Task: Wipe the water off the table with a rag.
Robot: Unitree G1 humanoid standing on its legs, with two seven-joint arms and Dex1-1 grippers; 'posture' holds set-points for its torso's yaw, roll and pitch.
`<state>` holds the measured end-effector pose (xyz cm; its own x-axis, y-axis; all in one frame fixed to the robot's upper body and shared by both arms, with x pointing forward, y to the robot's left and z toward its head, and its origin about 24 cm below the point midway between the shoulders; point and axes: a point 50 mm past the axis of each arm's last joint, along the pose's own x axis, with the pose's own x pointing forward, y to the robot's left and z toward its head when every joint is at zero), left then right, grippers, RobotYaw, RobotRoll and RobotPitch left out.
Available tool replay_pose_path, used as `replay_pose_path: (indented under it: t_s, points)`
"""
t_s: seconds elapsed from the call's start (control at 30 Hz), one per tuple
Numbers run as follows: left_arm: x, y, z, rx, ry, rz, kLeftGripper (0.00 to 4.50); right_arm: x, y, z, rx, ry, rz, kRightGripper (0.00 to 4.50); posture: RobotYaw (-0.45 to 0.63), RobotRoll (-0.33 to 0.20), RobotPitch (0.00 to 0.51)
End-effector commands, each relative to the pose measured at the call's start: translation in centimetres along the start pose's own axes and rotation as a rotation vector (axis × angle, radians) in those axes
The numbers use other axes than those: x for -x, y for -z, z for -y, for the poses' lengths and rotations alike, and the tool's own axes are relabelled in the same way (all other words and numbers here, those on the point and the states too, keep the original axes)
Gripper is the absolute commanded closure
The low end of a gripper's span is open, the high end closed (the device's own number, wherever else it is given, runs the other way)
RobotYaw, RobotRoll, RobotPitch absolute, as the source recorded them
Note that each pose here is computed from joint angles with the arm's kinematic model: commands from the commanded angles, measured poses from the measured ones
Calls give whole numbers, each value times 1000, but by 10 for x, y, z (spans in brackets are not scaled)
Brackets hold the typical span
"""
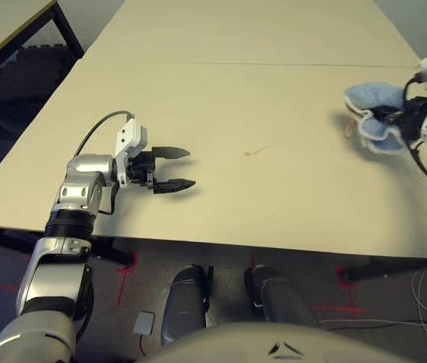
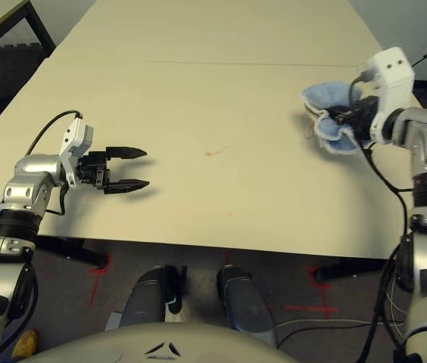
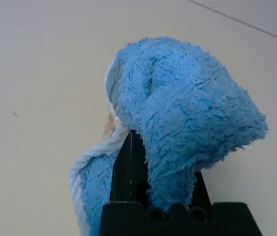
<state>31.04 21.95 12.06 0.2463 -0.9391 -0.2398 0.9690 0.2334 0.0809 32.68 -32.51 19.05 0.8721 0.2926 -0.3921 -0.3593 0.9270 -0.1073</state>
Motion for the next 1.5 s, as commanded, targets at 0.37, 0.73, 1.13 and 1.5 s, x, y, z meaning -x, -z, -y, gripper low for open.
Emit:
replay_pose_path:
  t_s: [0.37,0.73,1.13,1.5]
  points:
    - [0,0,-2,-3,11,-23,0,-4,39,14,24,81,-146,4428,-258,0,104]
    - [2,-2,-2,-6,17,-34,0,-14,51,25,113,227,-154,4428,-258,0,111]
    - [7,-7,-6,-5,-17,-20,0,9,31,45,150,364,-1,49,-262,0,123]
    - [13,-14,-19,-1,-304,159,0,18,15,43,73,405,362,16,-259,0,131]
